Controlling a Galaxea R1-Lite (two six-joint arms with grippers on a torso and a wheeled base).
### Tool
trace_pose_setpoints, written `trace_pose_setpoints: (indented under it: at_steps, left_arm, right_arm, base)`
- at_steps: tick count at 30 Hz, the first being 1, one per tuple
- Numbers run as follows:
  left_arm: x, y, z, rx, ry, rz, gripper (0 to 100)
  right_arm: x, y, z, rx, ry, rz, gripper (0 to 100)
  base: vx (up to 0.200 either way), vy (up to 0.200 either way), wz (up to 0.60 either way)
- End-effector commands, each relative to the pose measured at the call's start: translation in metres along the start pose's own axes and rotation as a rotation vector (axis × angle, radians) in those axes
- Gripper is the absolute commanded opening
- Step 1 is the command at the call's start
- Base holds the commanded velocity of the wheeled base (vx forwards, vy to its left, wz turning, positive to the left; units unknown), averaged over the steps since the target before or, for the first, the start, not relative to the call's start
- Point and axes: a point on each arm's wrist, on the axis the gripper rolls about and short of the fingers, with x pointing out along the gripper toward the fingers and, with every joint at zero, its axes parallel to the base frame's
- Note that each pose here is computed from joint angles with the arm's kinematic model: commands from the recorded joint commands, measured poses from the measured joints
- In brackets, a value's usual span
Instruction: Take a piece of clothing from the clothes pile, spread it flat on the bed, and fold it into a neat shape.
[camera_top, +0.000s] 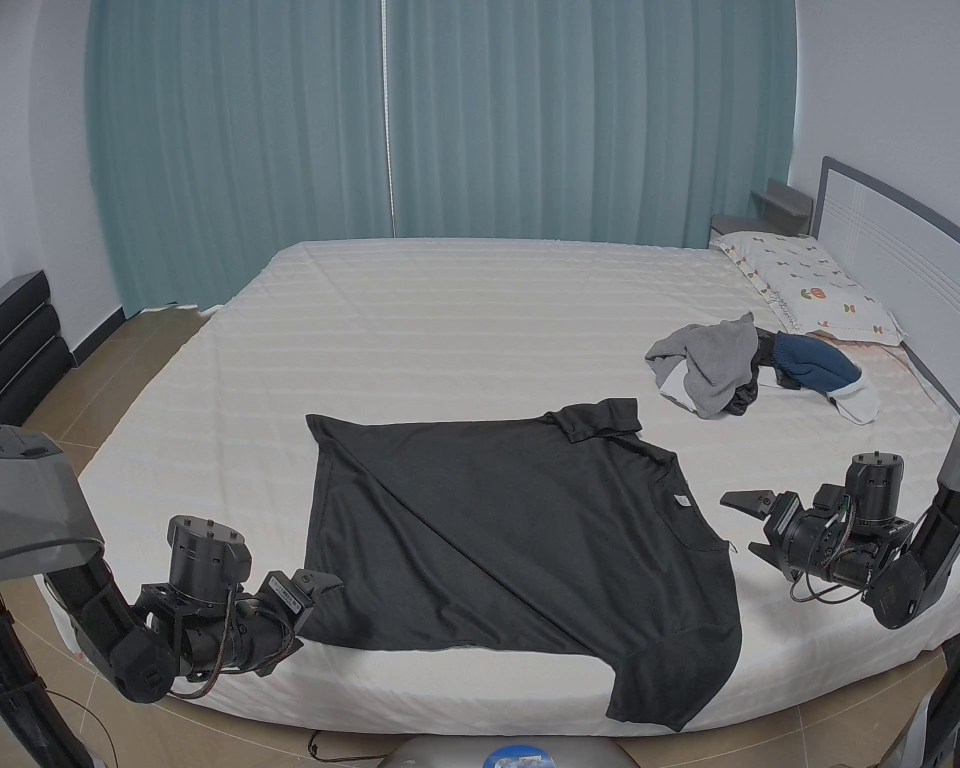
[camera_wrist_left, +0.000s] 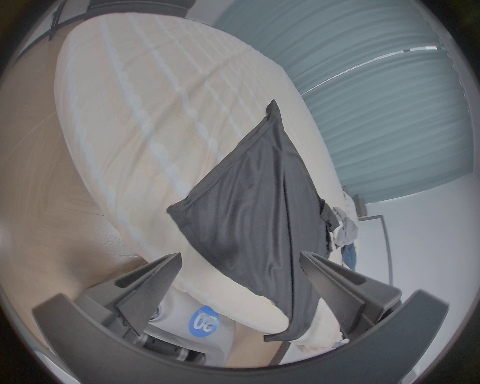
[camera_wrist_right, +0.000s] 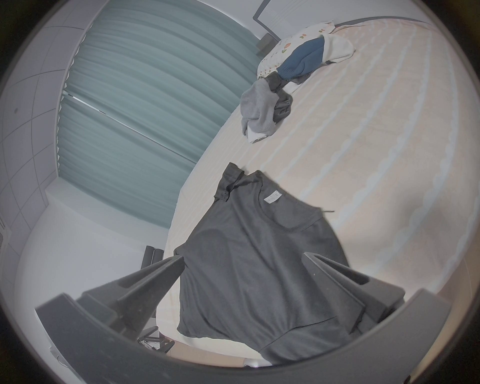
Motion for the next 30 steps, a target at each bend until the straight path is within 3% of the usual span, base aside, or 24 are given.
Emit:
trace_pose_setpoints:
  at_steps: [1,6,11,18,19,26,30]
  left_arm:
    - [0.013,0.014,-0.003,0.046,-0.011,0.093,100]
    - [0.031,0.024,-0.005,0.054,-0.044,0.149,100]
    - [0.045,0.029,0.000,0.047,-0.122,0.147,100]
    - [0.051,0.031,0.008,0.052,-0.156,0.134,100]
    - [0.051,0.032,0.009,0.051,-0.157,0.137,0]
    - [0.047,0.038,0.010,0.049,-0.181,0.174,0]
    - [0.039,0.045,0.007,0.092,-0.170,0.206,0]
  right_arm:
    - [0.000,-0.002,-0.003,0.003,0.015,-0.007,100]
    - [0.000,-0.002,-0.005,0.002,0.024,-0.009,100]
    - [0.000,-0.004,-0.007,0.003,0.028,-0.016,100]
    - [-0.001,-0.007,-0.009,0.003,0.038,-0.030,100]
    - [-0.001,-0.007,-0.009,0.003,0.038,-0.031,100]
    - [-0.006,-0.012,-0.012,-0.010,0.047,-0.055,100]
    - [-0.009,-0.018,-0.018,-0.064,0.074,-0.080,100]
  base:
    - [0.000,0.000,0.00]
    - [0.000,0.000,0.00]
    - [0.000,0.000,0.00]
    - [0.000,0.000,0.00]
    - [0.000,0.000,0.00]
    - [0.000,0.000,0.00]
    - [0.000,0.000,0.00]
